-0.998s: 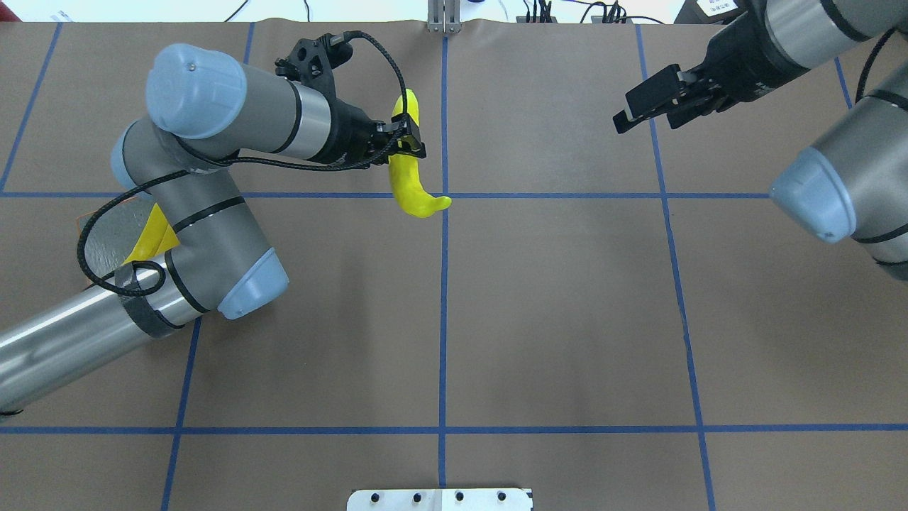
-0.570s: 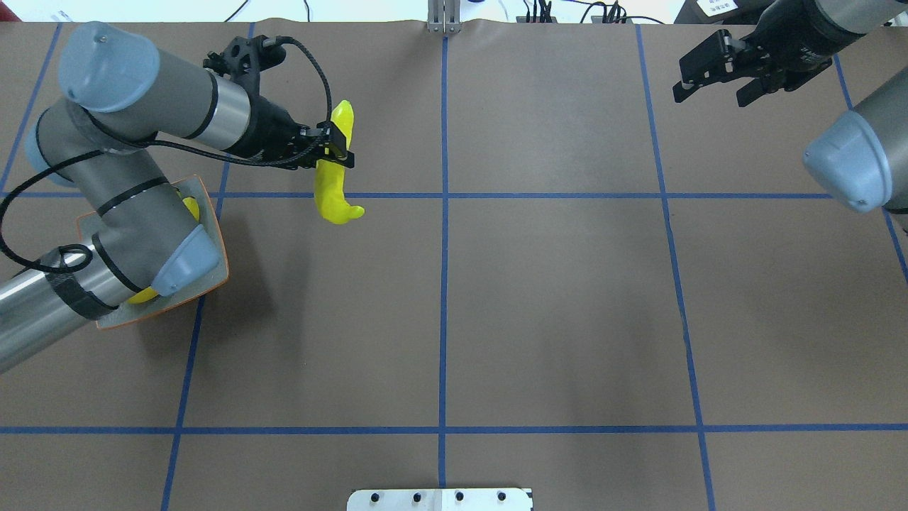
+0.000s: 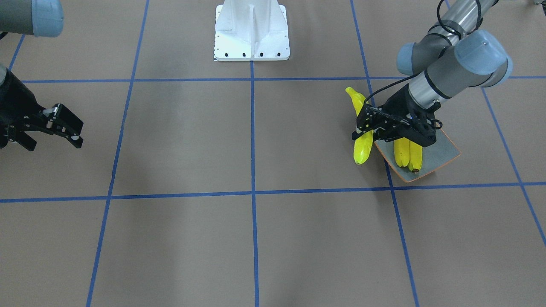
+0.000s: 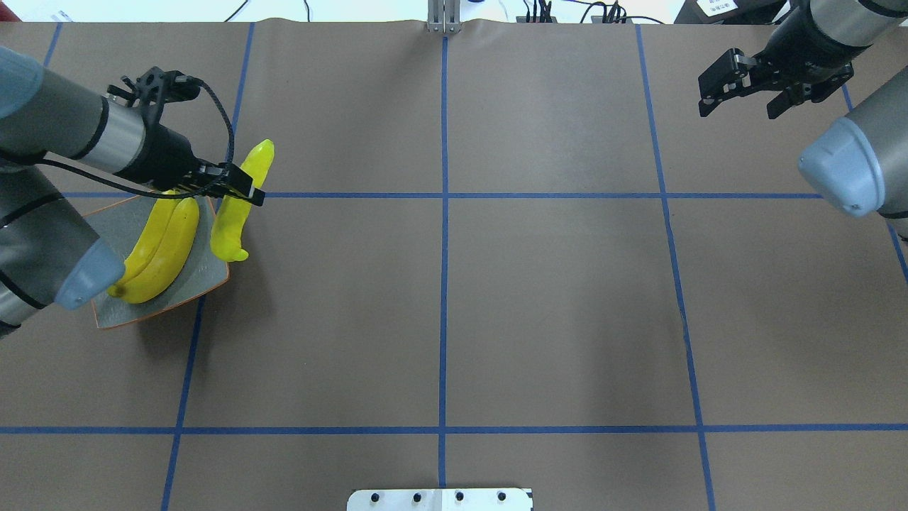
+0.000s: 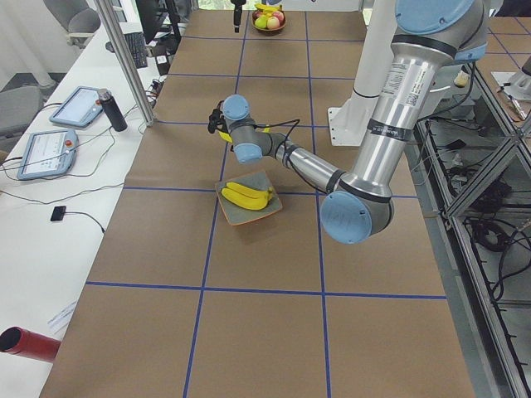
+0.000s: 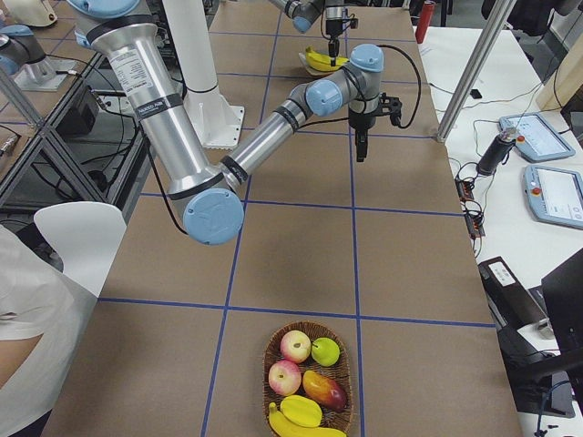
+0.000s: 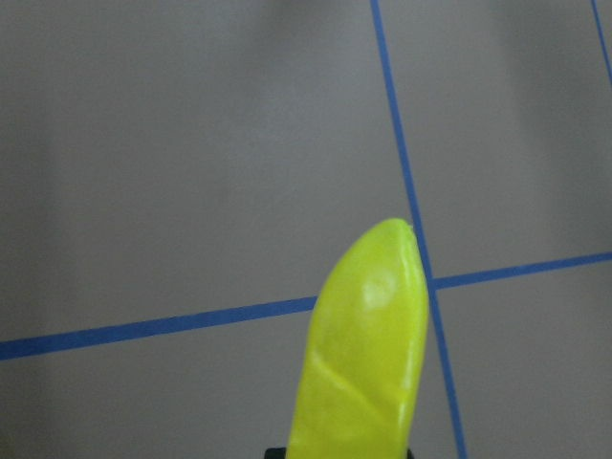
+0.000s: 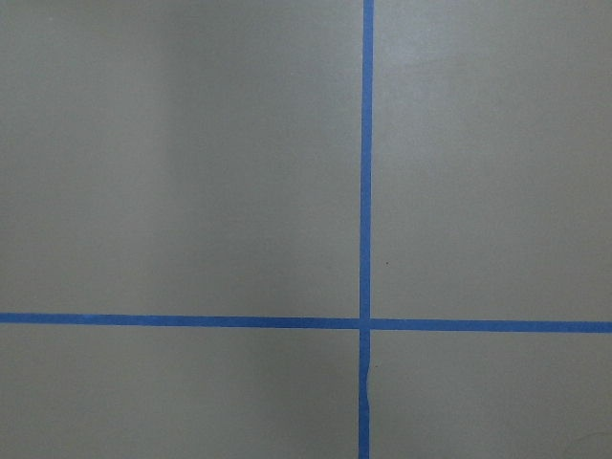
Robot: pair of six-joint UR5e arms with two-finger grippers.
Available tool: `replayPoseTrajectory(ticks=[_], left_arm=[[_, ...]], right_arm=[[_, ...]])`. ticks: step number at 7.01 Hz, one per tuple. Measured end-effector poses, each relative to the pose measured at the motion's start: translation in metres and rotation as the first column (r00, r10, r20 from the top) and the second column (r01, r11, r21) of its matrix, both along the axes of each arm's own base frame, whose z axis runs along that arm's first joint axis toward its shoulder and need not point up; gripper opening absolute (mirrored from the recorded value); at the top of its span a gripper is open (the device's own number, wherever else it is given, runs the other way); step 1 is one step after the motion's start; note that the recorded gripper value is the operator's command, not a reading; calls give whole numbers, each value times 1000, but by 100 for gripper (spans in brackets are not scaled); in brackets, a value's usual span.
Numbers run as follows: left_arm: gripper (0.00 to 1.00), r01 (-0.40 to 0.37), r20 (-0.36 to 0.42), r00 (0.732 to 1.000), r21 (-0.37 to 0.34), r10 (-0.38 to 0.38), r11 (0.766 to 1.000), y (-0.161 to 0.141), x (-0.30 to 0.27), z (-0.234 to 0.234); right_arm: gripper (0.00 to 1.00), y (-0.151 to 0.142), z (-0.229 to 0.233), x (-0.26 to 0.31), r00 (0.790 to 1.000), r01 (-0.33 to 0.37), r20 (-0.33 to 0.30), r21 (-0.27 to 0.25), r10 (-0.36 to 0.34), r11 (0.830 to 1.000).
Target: Transfer all bananas from basket to plate
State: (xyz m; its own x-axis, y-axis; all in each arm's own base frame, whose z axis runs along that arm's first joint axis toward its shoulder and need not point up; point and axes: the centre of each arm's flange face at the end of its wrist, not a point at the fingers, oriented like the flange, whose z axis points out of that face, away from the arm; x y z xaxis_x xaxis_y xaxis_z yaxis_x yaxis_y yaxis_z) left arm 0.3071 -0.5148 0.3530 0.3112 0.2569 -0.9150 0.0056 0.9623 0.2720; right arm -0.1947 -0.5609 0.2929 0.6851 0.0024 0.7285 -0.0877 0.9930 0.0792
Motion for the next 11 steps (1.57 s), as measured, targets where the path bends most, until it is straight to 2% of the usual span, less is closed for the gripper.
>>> replayPoseTrajectory(ticks=[2, 4, 7, 11], left_arm=[[0, -37, 27, 999, 65, 35, 997, -19, -69, 52], [0, -66, 84, 995, 117, 56, 991, -33, -100, 111], [0, -62, 112, 992, 97, 51, 993, -31, -114, 150], [0, -64, 124, 991, 64, 56, 996, -27, -113, 165]], right_arm=[[100, 1, 3, -3, 1000, -6, -19, 1, 6, 1000], [100, 2, 5, -8, 1000, -6, -27, -1, 6, 1000], [100, 3, 8, -14, 999, -2, -37, -2, 2, 1000], [100, 6, 11, -19, 999, 6, -39, -4, -6, 1000]])
